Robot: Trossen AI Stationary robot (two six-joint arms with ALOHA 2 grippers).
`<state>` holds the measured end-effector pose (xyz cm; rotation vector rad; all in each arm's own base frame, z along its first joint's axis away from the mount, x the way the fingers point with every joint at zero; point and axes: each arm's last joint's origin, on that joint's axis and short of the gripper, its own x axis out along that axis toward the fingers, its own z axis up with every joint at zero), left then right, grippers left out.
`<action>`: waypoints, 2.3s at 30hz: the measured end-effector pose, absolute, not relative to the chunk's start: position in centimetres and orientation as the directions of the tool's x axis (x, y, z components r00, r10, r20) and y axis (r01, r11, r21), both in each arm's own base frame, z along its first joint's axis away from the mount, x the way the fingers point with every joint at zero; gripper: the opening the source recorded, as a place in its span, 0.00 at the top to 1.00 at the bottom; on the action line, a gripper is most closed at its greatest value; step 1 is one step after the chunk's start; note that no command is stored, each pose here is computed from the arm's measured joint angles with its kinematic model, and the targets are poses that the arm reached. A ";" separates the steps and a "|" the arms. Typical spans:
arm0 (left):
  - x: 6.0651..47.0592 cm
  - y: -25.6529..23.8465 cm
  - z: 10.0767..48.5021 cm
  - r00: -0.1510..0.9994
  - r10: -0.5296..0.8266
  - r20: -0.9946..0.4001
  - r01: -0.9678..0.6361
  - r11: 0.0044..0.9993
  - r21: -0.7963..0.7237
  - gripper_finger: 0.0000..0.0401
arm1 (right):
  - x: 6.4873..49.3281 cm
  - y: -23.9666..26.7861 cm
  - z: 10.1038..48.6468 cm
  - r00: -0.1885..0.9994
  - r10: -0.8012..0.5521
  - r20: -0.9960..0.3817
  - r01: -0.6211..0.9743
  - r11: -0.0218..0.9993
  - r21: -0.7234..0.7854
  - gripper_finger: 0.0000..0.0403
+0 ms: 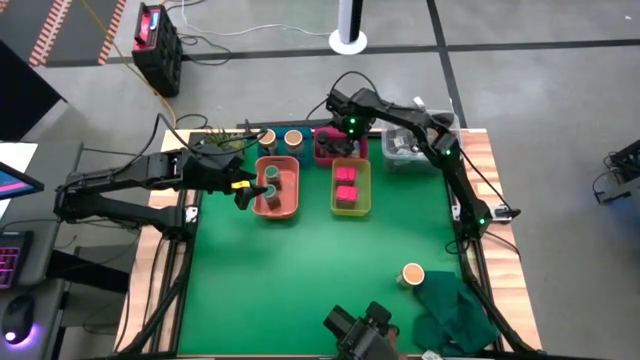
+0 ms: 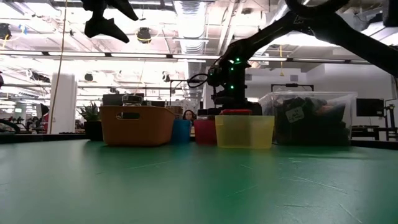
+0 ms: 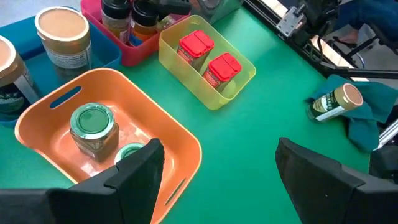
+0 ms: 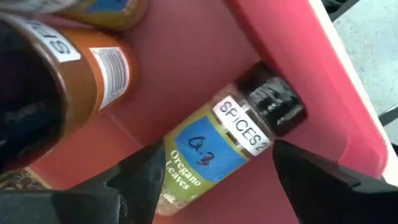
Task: Sort spices by type
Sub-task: Put the black seasoning bottle into the red bin upright
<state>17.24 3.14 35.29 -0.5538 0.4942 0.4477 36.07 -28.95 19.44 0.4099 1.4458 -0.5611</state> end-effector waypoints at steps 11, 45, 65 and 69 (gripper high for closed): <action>17.2 3.1 35.3 0.792 0.264 -0.551 -0.523 0.758 -0.390 0.26 | 36.1 -29.2 18.9 0.068 -0.108 -0.992 0.647 0.762 -0.039 0.21; 17.1 3.1 36.4 0.809 0.267 -0.523 -0.517 0.746 -0.419 0.26 | 36.0 -27.6 15.6 -0.004 -0.027 -1.000 0.788 0.616 -0.020 0.21; 17.1 3.1 36.4 0.814 0.250 -0.524 -0.509 0.741 -0.438 0.26 | 36.1 -26.8 16.0 -0.021 -0.024 -0.999 0.687 0.726 -0.032 0.40; 17.1 3.1 36.4 0.814 0.250 -0.524 -0.509 0.741 -0.438 0.26 | 36.1 -26.7 16.1 -0.024 -0.019 -1.000 0.673 0.739 -0.030 0.54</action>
